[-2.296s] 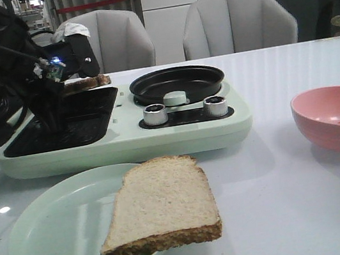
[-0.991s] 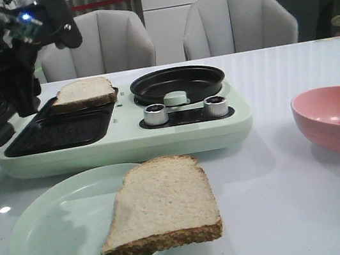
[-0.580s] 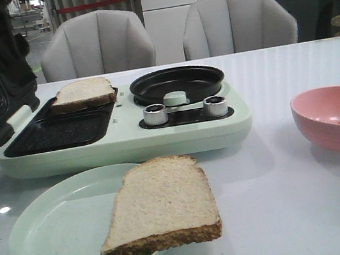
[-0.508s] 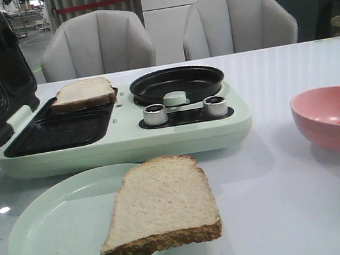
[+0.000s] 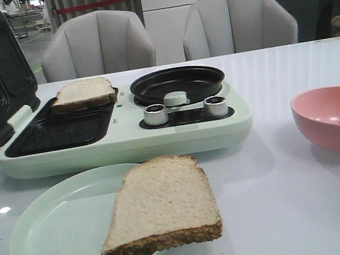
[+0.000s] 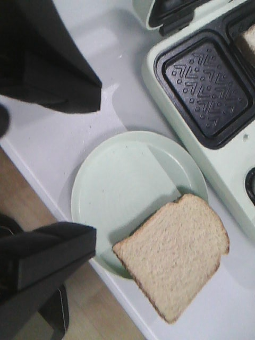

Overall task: Make breakfast with bread and shrimp
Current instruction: 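Withdraw the left gripper from the press, then reach the right gripper to the remaining bread slice and grasp its edge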

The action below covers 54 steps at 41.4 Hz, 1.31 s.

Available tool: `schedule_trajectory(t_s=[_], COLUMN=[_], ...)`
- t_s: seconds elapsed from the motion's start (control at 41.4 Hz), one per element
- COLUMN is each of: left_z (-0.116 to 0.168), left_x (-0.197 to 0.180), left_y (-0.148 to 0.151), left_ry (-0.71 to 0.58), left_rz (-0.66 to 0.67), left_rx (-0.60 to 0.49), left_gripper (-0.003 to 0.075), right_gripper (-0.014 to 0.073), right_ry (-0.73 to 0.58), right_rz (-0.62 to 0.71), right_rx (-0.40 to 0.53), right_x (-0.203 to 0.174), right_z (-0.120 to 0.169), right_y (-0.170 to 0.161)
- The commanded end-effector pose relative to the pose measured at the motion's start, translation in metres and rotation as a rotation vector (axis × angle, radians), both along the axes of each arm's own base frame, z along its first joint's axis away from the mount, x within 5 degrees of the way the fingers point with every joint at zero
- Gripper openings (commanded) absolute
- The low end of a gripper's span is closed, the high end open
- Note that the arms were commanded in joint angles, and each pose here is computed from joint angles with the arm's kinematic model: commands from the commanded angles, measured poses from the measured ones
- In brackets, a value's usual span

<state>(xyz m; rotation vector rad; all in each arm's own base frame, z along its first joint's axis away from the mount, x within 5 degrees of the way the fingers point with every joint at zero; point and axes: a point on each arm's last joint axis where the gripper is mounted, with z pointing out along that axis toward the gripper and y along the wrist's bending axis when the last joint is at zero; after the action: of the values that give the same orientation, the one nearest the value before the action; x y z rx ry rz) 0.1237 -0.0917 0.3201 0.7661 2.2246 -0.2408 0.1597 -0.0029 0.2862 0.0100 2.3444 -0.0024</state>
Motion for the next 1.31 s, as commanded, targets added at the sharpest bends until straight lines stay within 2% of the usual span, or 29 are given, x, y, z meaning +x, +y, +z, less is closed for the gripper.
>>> schedule_trajectory(t_s=[0.0, 0.218, 0.363, 0.459, 0.725, 0.894, 1.112, 1.281], left_z=[0.015, 0.018, 0.018, 0.018, 0.020, 0.021, 0.023, 0.023], left_x=[-0.015, -0.035, -0.035, -0.035, -0.034, -0.034, -0.033, -0.033], left_y=[0.004, 0.018, 0.019, 0.018, 0.018, 0.017, 0.017, 0.017], left_ry=[-0.074, -0.120, -0.123, -0.121, -0.143, -0.150, -0.166, -0.168], left_rz=[-0.019, -0.024, -0.024, -0.024, -0.026, -0.026, -0.027, -0.027], left_rx=[-0.159, -0.232, -0.234, -0.233, -0.249, -0.255, -0.267, -0.269], left_gripper=[0.0491, 0.0491, 0.0491, 0.0491, 0.0491, 0.0491, 0.0491, 0.0491], right_gripper=[0.0496, 0.0496, 0.0496, 0.0496, 0.0496, 0.0496, 0.0496, 0.0496], right_ry=[-0.093, -0.091, -0.077, -0.037, 0.100, 0.202, 0.320, 0.389], right_rz=[0.004, 0.002, -0.004, 0.051, 0.302, 0.379, 0.368, 0.322], right_rx=[-0.015, 0.001, 0.123, 0.166, 0.389, 0.455, 0.526, 0.567], right_x=[0.005, 0.005, 0.006, 0.006, 0.017, 0.028, 0.043, 0.057], right_z=[0.014, 0.014, 0.013, 0.009, -0.005, -0.022, -0.052, -0.076], right_y=[-0.001, 0.000, 0.007, 0.014, 0.058, 0.088, 0.119, 0.128])
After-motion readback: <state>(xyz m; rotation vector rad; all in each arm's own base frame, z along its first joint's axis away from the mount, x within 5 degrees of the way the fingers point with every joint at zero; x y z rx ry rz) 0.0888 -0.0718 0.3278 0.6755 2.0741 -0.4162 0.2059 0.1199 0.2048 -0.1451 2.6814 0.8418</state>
